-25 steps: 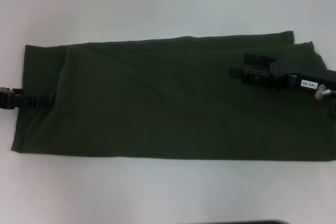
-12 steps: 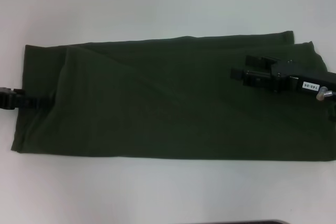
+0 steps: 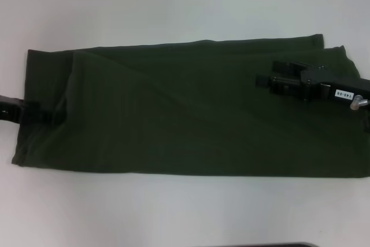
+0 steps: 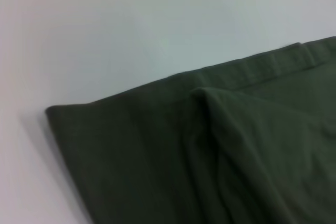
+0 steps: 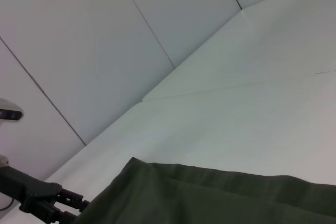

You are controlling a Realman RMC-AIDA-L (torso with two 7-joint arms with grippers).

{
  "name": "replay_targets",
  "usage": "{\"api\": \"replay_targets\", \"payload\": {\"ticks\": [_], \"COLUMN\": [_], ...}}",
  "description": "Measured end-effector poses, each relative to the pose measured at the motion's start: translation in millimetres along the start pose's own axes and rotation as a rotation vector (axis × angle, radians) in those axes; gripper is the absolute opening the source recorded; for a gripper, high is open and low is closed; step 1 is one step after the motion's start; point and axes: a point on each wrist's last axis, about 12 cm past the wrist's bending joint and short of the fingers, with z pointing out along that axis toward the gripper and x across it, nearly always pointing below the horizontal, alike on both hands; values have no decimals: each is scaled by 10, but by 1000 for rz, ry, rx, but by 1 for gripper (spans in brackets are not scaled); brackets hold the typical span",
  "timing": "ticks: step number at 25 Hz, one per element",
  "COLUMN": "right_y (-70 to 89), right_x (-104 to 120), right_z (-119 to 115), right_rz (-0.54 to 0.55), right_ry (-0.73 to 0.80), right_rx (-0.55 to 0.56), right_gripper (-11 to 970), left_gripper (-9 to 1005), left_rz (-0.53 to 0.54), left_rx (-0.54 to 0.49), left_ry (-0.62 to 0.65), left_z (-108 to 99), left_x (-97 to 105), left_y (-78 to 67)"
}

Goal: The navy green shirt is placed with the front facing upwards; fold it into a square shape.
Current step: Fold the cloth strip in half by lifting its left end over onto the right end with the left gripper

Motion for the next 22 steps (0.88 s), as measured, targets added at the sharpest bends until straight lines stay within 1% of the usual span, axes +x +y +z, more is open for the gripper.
{"api": "replay_targets", "payload": {"ticks": [7, 22], "right_y": [-1, -6], "right_x": [6, 13], "right_z": [-9, -13], "right_rz": [1, 3], "right_ry": [0, 0], "right_rx": [2, 7], "right_gripper": [916, 916], "left_gripper": [916, 841], "left_rz": [28, 44], "left_rx": [26, 29], "left_ry": [6, 14], "left_z": [49, 88], "left_x": [-68, -86], "left_y": [-60, -85]}}
